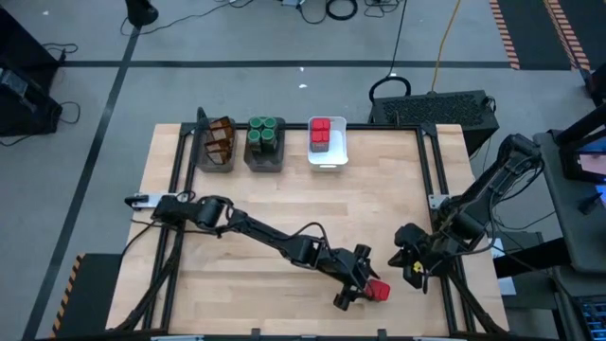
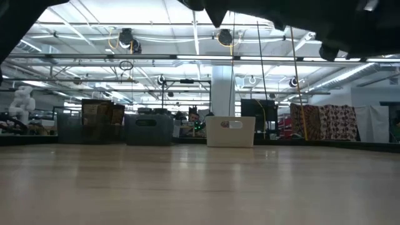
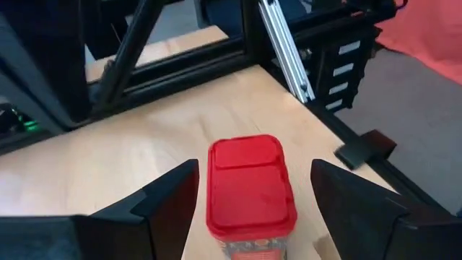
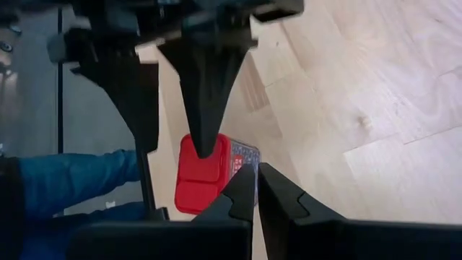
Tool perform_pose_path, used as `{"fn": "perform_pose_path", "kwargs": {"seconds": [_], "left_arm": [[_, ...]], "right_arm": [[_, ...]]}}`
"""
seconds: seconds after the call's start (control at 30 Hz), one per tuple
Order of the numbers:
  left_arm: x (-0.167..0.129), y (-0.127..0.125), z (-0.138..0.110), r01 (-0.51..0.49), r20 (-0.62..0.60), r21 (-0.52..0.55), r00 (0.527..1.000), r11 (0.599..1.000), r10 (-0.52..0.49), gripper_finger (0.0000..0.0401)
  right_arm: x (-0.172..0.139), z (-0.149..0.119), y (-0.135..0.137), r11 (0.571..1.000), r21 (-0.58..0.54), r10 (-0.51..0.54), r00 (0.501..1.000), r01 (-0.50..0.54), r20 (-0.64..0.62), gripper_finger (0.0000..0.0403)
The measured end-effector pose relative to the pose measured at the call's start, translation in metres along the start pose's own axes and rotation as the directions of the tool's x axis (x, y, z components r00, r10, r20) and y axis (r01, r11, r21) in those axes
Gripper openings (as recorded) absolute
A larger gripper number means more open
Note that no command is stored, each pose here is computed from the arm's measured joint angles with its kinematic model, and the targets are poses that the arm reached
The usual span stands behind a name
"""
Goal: Sort spices by type
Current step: Put the red seasoning can into the white bin
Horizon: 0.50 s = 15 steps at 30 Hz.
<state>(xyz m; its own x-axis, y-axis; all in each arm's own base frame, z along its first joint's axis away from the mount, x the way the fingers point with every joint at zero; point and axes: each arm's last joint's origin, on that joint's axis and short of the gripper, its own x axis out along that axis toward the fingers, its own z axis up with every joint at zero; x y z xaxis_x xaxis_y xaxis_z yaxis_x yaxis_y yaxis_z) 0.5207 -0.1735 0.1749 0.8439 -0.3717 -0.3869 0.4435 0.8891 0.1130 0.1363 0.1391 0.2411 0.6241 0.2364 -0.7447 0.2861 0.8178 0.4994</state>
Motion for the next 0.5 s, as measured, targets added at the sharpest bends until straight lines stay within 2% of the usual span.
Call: {"fn": "perform_pose_path", "kwargs": {"seconds": [0.23, 0.5], "left_arm": [[0.0079, -0.0006, -0.0045, -0.082, 0.054, 0.012, 0.995, 0.997, 0.081, 0.0272], [0.0126, -0.0074, -0.0118, -0.072, 0.032, 0.0, 0.997, 0.997, 0.072, 0.0272]], "right_arm": [[0.0003, 0.0001, 0.0003, 1.0, 0.01, 0.002, 1.0, -0.002, 0.001, 0.0], [0.0002, 0.0002, 0.0005, 1.0, 0.018, 0.005, 1.0, -0.005, 0.003, 0.0]]}}
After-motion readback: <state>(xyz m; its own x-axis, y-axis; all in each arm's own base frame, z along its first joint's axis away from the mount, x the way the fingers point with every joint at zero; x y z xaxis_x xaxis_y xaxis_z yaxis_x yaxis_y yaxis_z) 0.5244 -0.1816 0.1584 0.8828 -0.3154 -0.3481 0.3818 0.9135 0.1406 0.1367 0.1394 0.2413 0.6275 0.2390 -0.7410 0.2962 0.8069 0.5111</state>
